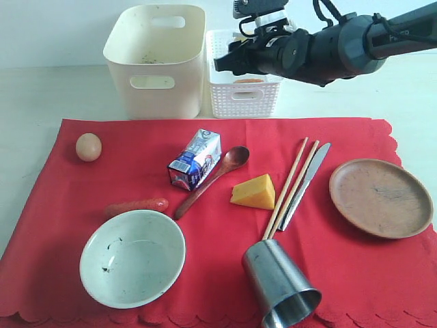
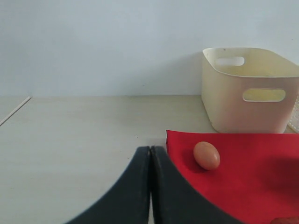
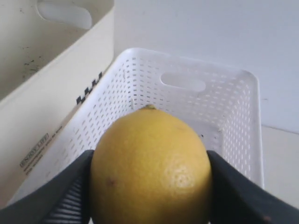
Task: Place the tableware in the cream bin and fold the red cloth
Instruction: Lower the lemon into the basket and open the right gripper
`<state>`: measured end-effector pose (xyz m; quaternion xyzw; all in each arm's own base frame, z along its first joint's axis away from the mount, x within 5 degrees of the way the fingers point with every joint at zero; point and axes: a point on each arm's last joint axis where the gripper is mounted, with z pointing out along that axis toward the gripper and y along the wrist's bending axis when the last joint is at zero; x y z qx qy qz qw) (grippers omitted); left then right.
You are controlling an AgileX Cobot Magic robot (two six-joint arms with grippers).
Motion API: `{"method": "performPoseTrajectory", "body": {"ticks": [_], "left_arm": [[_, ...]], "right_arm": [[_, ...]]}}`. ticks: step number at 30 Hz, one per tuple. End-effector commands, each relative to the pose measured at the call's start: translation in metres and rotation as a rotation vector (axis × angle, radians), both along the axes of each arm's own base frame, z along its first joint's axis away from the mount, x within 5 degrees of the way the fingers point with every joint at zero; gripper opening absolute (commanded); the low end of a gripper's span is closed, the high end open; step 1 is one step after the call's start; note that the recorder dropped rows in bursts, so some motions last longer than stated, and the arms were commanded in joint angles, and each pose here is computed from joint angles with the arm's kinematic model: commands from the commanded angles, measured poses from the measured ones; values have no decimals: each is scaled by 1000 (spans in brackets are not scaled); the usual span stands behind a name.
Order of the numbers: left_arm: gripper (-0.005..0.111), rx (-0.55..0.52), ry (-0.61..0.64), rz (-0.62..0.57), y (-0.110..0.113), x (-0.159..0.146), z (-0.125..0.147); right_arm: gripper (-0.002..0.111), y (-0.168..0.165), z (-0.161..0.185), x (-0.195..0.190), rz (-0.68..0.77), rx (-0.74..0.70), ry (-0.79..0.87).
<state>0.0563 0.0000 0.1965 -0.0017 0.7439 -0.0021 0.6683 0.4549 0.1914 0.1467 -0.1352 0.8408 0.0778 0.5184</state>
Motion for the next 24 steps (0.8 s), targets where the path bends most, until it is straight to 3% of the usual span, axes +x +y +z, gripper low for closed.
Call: {"method": "performPoseTrajectory", "body": {"ticks": [1,8,11,16,24], "left_arm": [[2,-6,-7,4,0,0,0],[2,-6,-7,4,0,0,0],[2,-6,-7,4,0,0,0],[2,-6,-7,4,0,0,0],[2,-6,-7,4,0,0,0]], "right_arm": [[7,-3,5,5,-36,29,-35],[50,-2,-1,5,-34,24,-18],[62,-2,-1,5,-32,23,-16],[71,-2,-1,5,-32,23,-16],[72,-1,-2,3,-24,23,8]]}}
